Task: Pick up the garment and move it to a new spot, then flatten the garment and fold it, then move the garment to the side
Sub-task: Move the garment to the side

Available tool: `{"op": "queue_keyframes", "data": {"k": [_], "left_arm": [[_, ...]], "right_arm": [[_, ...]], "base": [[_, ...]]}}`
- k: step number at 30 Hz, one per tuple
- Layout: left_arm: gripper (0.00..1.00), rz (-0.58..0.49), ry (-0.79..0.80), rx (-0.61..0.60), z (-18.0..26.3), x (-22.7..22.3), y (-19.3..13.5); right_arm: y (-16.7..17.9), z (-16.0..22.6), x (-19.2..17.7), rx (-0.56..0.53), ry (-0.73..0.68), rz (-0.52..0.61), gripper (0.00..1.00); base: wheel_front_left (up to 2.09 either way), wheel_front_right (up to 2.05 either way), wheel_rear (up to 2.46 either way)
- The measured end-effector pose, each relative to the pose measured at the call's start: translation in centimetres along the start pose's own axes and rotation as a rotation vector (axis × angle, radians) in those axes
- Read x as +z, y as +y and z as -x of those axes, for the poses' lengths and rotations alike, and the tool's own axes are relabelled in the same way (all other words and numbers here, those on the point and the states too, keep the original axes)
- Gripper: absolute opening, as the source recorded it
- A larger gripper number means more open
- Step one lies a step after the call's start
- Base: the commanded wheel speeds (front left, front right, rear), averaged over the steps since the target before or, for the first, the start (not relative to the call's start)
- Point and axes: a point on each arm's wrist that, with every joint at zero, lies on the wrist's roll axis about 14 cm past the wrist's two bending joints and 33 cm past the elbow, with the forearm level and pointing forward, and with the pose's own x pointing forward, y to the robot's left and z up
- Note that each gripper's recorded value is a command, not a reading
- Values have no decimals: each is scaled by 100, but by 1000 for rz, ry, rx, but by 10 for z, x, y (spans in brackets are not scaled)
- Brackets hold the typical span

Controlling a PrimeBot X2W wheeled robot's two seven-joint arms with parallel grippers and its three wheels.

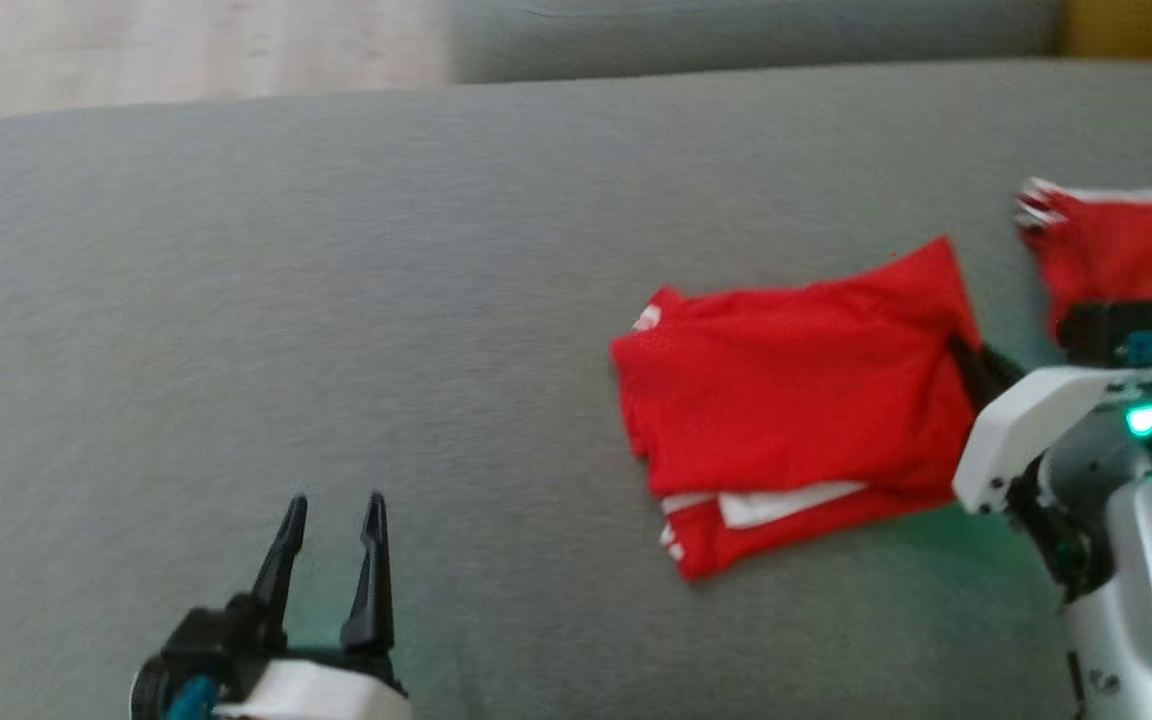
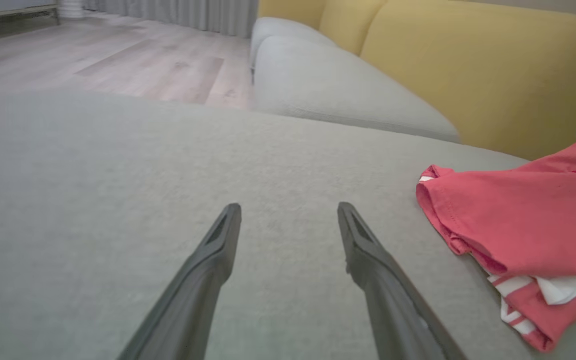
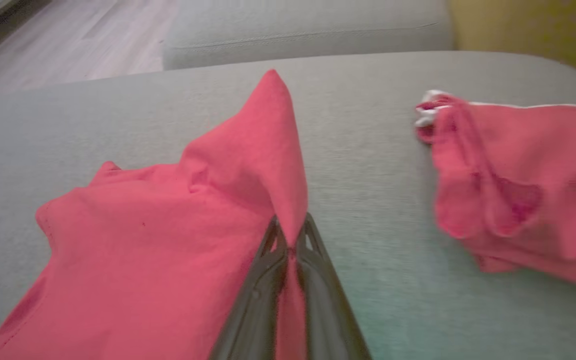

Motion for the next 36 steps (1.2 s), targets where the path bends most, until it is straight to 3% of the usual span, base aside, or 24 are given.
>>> {"op": "queue_keyframes", "data": {"k": [6, 16, 27, 36], "left_arm": [[100, -29, 28, -156, -36, -3, -42], [100, -43, 96, -310, -63, -21, -86], [100, -53, 66, -257, -56, -11, -69], [100, -50, 57, -203, -50, -8, -53]], "right_arm": [[-54, 30, 4, -141, -55, -43, 0], [-87, 53, -14, -250, -51, -115, 0], [-75, 24, 73, -196, -169, -14, 0], [-121, 21, 113, -313, -188, 28, 0]], "base": [[0, 0, 0], [0, 0, 0], [0, 0, 0], [0, 0, 0]]}}
